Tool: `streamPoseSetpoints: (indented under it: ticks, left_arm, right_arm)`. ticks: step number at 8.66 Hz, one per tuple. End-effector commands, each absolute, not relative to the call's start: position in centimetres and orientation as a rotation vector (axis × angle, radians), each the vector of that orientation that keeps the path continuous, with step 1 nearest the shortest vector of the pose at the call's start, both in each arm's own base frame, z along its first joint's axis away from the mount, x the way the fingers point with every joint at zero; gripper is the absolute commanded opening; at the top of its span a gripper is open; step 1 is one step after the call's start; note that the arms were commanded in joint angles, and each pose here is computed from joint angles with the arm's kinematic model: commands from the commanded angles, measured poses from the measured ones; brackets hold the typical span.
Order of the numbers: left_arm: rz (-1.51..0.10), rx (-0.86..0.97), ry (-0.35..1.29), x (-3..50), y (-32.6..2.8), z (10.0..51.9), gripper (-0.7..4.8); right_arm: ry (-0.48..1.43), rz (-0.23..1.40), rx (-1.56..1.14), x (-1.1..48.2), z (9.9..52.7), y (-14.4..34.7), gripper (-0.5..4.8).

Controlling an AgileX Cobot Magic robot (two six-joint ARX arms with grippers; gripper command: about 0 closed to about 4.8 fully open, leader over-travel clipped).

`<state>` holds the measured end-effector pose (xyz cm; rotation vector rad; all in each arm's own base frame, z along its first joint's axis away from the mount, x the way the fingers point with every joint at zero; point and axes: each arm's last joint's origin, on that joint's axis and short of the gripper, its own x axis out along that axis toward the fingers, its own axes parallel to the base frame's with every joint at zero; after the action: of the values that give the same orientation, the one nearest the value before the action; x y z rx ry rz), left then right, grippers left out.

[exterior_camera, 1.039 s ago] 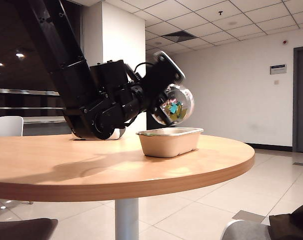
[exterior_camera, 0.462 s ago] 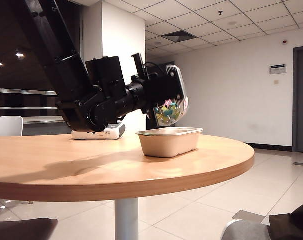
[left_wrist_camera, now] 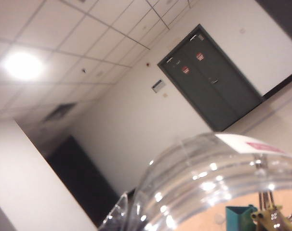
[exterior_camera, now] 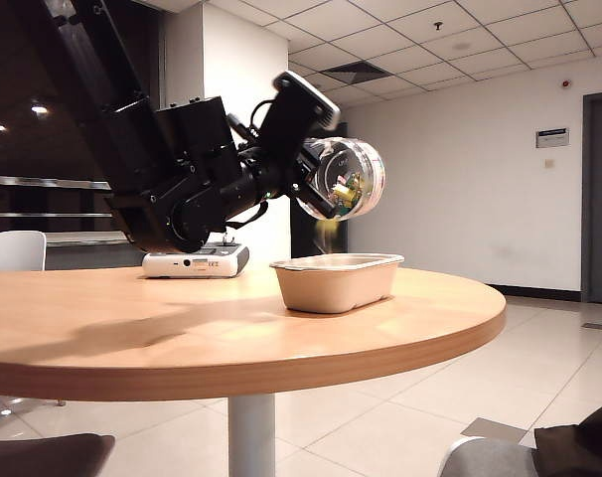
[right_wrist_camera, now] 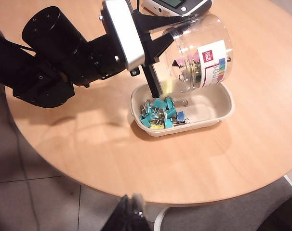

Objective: Pick up the box filled with clips, pour some clips from it into the rectangular paper box, and then put the clip box back on the table.

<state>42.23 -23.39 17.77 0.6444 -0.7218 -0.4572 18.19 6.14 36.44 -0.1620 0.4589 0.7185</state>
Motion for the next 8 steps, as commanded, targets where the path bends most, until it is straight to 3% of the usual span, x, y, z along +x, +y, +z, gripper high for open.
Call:
streamPoseSetpoints:
  ticks: [1, 6, 8]
  left_arm:
    - [-0.526, 0.494, -0.632, 42.44, -23.49, 17.50, -0.06]
    - [-0.458, 0.356, -0.394, 43.23, -23.14, 17.00, -0.06]
    - [-0.537, 0.268, -0.440, 43.16, -22.89, 17.56, -0.06]
  right_arm:
    - [0.436, 0.721, -0.166, 18.15, 36.68, 6.16, -0.01]
    - [0.436, 0.721, -0.165, 18.15, 36.66, 6.16, -0.01]
    - [0.436, 0.721, -0.165, 18.15, 36.66, 6.16, -0.01]
